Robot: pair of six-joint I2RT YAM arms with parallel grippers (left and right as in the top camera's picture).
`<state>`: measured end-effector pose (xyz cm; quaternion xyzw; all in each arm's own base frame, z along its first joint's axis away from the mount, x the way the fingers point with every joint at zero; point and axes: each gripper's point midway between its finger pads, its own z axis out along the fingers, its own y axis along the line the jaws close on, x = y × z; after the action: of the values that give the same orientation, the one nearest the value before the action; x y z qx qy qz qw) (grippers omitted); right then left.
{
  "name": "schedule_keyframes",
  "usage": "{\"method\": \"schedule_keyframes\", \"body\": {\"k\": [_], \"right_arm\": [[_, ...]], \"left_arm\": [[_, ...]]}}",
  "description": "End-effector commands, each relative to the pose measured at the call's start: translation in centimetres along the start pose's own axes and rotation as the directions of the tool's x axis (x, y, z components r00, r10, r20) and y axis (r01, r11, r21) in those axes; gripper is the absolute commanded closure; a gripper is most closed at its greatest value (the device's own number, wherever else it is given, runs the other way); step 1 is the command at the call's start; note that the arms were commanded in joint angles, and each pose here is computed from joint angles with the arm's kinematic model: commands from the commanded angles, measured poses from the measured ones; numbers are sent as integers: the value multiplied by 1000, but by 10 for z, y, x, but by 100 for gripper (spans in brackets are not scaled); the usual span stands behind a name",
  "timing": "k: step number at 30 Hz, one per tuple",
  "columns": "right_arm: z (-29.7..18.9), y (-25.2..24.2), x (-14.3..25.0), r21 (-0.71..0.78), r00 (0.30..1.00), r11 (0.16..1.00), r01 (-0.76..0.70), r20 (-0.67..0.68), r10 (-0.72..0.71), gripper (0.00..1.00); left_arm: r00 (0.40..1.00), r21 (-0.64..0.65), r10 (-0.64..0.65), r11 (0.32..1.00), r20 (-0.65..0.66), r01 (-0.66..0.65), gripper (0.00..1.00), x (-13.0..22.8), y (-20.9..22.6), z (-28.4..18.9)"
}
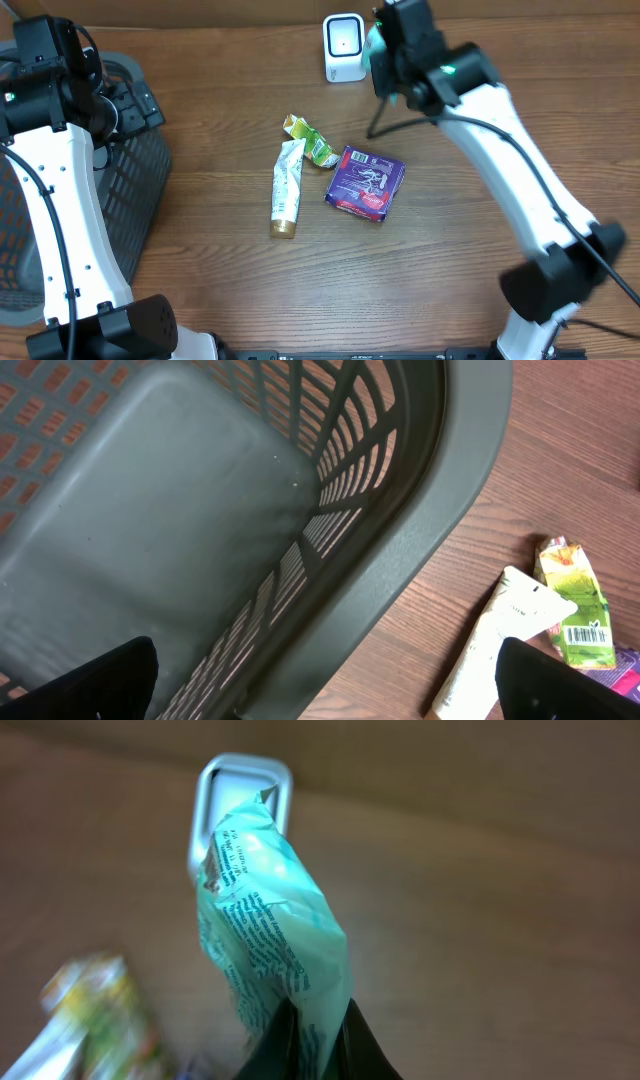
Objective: Scan the item barcode
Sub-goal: 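Carry the mint-green packet to the scanner and hold it before the window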
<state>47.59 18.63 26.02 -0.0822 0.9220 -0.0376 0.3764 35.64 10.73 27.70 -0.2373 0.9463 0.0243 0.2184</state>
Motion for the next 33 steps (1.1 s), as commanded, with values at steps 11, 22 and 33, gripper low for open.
{"method": "schedule_keyframes", "body": {"k": [11,22,33], "right_arm": [[67,2,-90,552,717,612,566,36,-696,96],[105,36,-101,557,506,445,702,50,-861,96],[147,49,-89,563,418,364,742,37,-908,96]], "left_arm": [[1000,3,-14,1000,2,14,0,-2,0,0],[1000,3,-14,1000,2,14,0,-2,0,0],[1000,3,-14,1000,1,14,1,-2,0,0]]}}
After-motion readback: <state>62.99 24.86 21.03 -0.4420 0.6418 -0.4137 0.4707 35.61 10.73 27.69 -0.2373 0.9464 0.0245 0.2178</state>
